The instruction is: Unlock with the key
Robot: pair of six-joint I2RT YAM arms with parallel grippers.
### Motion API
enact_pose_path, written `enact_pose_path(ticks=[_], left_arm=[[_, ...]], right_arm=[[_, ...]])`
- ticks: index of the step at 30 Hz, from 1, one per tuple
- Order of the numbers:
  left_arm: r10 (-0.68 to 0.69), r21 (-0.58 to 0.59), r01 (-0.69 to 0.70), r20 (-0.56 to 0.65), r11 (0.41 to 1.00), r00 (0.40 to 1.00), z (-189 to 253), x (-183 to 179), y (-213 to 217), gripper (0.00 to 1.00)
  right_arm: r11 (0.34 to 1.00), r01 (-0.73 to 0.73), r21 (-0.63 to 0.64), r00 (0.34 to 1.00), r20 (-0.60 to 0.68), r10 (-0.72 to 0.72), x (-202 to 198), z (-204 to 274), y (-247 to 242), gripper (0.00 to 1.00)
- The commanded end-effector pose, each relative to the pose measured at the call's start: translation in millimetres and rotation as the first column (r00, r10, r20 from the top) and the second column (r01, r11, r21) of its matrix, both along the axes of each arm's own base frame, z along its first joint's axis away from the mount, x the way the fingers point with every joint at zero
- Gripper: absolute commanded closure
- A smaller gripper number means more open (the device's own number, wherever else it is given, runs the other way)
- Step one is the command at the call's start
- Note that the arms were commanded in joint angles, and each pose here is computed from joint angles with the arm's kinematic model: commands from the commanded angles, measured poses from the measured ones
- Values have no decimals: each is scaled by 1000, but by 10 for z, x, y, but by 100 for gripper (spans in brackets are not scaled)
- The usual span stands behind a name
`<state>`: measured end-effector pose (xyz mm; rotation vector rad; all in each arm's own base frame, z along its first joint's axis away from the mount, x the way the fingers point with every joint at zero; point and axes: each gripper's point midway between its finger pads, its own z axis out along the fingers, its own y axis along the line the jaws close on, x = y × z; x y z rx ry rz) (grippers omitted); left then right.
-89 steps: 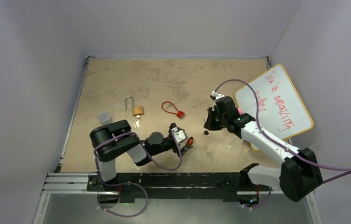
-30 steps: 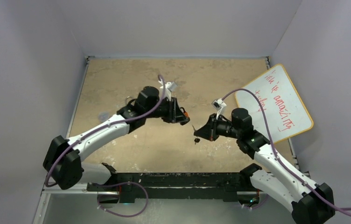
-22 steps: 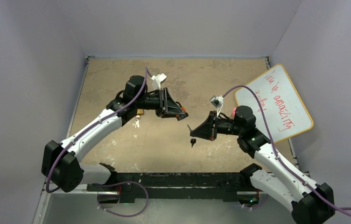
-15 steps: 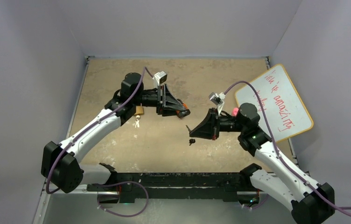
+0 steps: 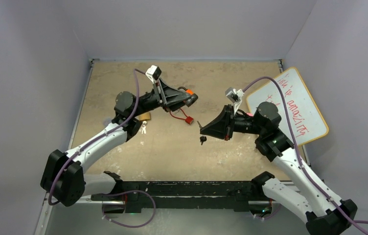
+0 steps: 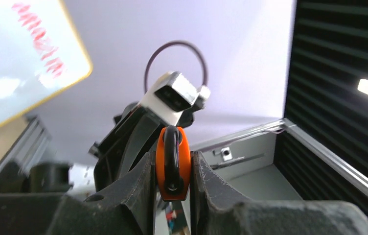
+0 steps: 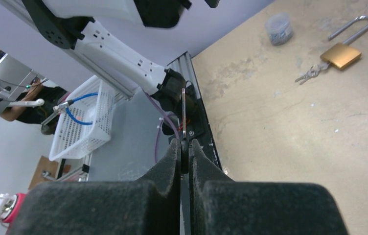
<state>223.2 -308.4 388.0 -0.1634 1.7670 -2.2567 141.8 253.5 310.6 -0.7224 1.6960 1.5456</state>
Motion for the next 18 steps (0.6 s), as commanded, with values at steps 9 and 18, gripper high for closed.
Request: enact_pose_path(ticks=[9, 18], left_arm=[[205, -565, 83, 427, 821, 881, 1191, -553, 663, 100], [180, -529, 91, 437, 844, 881, 1122, -522, 585, 100]], right_arm=[[995, -93, 27, 976, 201, 86, -21, 803, 45, 100], [995, -94, 20, 975, 205, 88, 59, 1074, 88, 100]])
